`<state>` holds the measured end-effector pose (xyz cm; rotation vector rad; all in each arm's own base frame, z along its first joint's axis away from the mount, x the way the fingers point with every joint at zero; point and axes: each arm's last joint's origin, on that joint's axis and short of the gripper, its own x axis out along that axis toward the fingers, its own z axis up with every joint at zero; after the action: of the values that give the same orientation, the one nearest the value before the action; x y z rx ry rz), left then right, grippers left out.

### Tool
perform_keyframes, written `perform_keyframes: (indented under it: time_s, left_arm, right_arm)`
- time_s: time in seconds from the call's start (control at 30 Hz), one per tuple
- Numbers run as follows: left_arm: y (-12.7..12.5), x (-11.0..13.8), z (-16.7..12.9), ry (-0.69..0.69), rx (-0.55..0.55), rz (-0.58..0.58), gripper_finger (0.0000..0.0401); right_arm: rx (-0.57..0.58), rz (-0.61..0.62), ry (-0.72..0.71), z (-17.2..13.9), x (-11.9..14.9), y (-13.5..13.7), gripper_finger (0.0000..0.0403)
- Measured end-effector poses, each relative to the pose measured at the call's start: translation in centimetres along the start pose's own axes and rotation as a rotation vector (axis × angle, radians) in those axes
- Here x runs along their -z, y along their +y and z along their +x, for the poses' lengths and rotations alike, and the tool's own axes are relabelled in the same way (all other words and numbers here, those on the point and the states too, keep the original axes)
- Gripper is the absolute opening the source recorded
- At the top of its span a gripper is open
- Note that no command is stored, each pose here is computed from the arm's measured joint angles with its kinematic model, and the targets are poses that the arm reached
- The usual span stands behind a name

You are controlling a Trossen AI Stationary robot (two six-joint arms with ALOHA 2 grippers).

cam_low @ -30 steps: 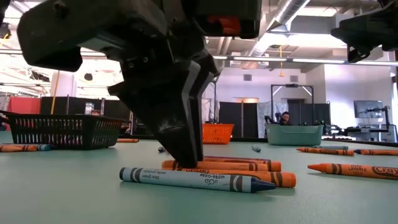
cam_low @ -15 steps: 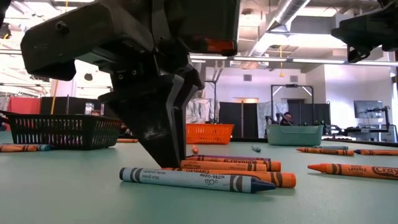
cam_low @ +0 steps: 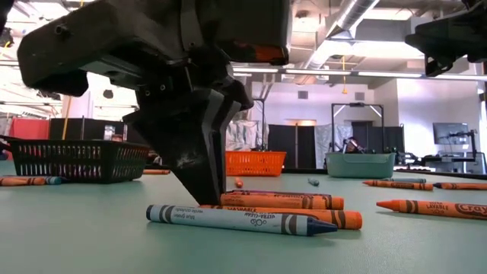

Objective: Sort crayons

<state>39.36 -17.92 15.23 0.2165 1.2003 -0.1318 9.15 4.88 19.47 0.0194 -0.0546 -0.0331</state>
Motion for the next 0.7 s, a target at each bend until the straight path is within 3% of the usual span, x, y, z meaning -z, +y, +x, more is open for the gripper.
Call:
perform_keyframes:
  time_s: [0.13,0.23,0.43,0.6,0.7]
  left_arm:
    - [1.8,-1.2,-3.8,-0.133,-0.026,0.052,0.0015]
    - [5.1,-1.7,-6.3,-0.19,-0.091,0.045,0.0015]
    - [16.2,-1.2,-8.1,-0.205,-0.227,-0.106,0.0015]
    - [26.5,1.5,-7.6,-0.196,-0.323,-0.326,0.0016]
    - [31.0,3.5,-8.1,-0.212,-0.383,-0.431,0.0016]
  right_arm:
    - [0.0,0.0,0.0,0.0,0.0,0.0,0.0107]
    - [0.0,0.0,0.0,0.0,0.0,0.0,0.0107]
    - [0.0,0.001,-0.001,0.0,0.0,0.0,0.0107]
    - [0.0,-0.001,-0.001,0.0,0.0,0.0,0.0107]
    - [0.0,-0.019,-0.001,0.0,0.0,0.0,0.0107]
